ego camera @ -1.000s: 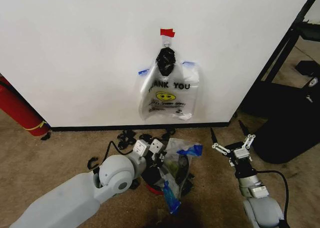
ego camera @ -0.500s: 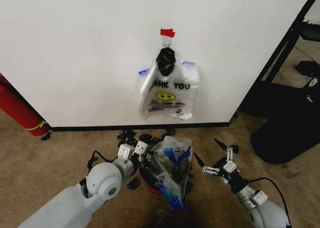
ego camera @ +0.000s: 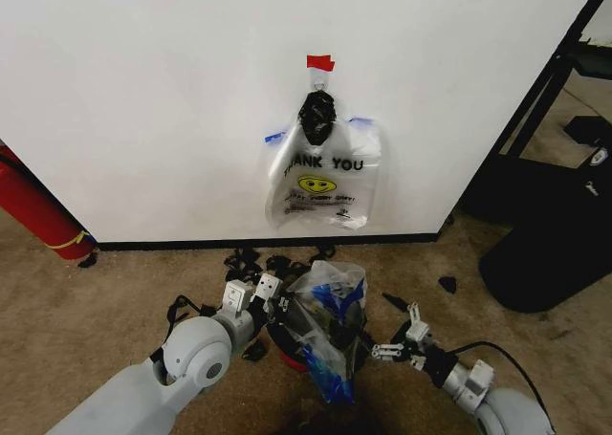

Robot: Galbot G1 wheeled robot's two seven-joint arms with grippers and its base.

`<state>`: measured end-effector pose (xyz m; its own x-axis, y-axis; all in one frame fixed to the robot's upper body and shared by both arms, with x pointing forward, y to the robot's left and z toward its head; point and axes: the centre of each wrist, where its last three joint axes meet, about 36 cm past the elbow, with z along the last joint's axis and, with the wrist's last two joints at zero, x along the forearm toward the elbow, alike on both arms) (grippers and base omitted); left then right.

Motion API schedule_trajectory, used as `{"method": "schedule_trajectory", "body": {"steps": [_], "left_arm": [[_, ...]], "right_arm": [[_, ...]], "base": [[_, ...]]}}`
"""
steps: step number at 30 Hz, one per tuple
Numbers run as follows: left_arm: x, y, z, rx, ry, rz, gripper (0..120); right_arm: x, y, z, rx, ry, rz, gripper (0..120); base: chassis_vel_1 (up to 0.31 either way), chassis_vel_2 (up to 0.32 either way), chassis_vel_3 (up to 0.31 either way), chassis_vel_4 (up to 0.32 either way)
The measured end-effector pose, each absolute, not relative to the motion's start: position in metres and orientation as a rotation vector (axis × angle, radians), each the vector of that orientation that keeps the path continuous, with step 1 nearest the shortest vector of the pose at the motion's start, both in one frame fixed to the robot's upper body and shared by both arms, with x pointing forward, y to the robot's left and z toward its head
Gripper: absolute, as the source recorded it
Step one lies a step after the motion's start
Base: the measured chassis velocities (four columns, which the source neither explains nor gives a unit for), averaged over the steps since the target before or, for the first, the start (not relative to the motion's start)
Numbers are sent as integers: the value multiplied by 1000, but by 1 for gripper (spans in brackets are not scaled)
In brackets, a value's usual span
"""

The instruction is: Pick up the garbage bag from the wall and place it over the trash bin.

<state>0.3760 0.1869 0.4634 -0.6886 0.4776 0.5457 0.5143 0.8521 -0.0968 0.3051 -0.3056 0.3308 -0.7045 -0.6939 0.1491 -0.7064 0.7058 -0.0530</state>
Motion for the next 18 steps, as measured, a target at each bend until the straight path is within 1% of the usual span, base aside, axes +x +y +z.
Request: {"method": "schedule_trajectory", "body": {"steps": [7,13,16,18], "left_arm": [[375,183,463,-742,-2453,-72,0],[374,182,463,-795,-2469,-32,0],[374,181,463,-813,-2474,-20,0],[374,180,463,-824,-2477,-18,0]], "right_arm": [[316,-297,336,1178,-2801,199,100],[323,-305,340,1239,-2772,367,100],[322,-304,342,1211,-2763,356,100],[318,-295,343,1139,-2749,254,100]], "base": [[0,0,0,0],[0,0,0,0],[0,0,0,0],[0,0,0,0]]}}
